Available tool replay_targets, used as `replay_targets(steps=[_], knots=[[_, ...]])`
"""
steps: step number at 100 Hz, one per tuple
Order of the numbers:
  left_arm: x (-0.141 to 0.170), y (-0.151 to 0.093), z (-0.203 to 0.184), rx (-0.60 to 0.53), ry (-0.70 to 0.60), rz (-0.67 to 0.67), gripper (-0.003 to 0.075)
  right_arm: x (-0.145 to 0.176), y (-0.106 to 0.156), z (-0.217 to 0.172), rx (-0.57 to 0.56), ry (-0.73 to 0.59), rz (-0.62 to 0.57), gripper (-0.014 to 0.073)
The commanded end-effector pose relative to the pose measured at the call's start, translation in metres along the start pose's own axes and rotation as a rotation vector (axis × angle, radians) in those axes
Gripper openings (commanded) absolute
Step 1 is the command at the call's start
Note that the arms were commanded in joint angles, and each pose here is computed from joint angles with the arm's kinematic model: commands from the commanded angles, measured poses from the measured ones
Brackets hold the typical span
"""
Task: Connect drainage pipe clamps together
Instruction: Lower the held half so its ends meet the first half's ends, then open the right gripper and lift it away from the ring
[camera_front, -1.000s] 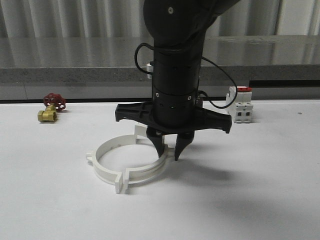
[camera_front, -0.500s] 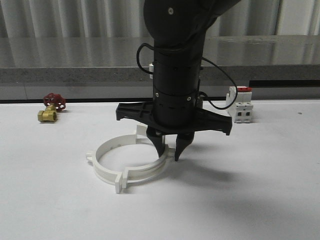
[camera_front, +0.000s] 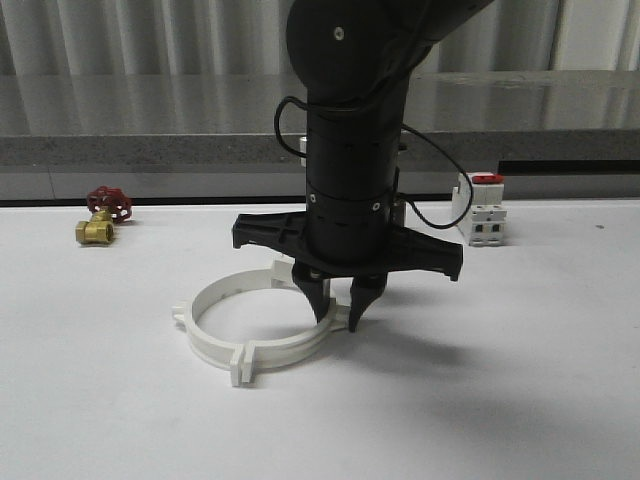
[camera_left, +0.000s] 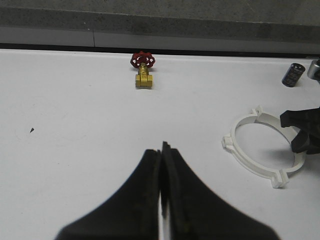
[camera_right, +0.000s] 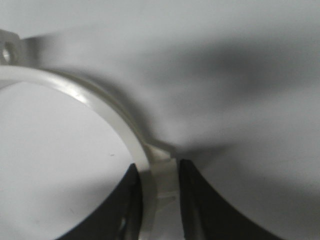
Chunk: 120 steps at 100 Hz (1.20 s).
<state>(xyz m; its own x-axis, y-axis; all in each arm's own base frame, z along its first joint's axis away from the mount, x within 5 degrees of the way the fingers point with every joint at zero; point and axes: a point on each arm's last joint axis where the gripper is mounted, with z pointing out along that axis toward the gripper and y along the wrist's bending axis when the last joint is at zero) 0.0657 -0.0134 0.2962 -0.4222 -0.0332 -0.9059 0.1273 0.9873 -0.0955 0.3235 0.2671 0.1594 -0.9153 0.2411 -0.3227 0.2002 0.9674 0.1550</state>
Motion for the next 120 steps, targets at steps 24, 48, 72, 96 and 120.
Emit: replay_targets(steps=[24, 48, 72, 96, 120], knots=[[-0.014, -0.001, -0.003, 0.0, -0.088, -0.012, -0.0021, -0.011, 0.008, -0.025, -0.076, -0.054, 0.01, 0.02], [-0.014, -0.001, -0.003, 0.0, -0.088, -0.012, -0.0021, -0.012, 0.007, -0.025, -0.061, -0.066, -0.01, 0.0322], [-0.014, -0.001, -0.003, 0.0, -0.088, -0.012, -0.0021, -0.012, 0.002, -0.025, -0.012, -0.065, -0.029, 0.0477], [-0.014, -0.001, -0.003, 0.0, -0.088, -0.012, -0.0021, -0.013, -0.003, -0.026, 0.039, -0.065, -0.049, 0.0477], [-0.014, -0.001, -0.003, 0.0, -0.088, -0.012, -0.0021, -0.026, 0.012, -0.044, -0.013, -0.099, -0.15, 0.0477]])
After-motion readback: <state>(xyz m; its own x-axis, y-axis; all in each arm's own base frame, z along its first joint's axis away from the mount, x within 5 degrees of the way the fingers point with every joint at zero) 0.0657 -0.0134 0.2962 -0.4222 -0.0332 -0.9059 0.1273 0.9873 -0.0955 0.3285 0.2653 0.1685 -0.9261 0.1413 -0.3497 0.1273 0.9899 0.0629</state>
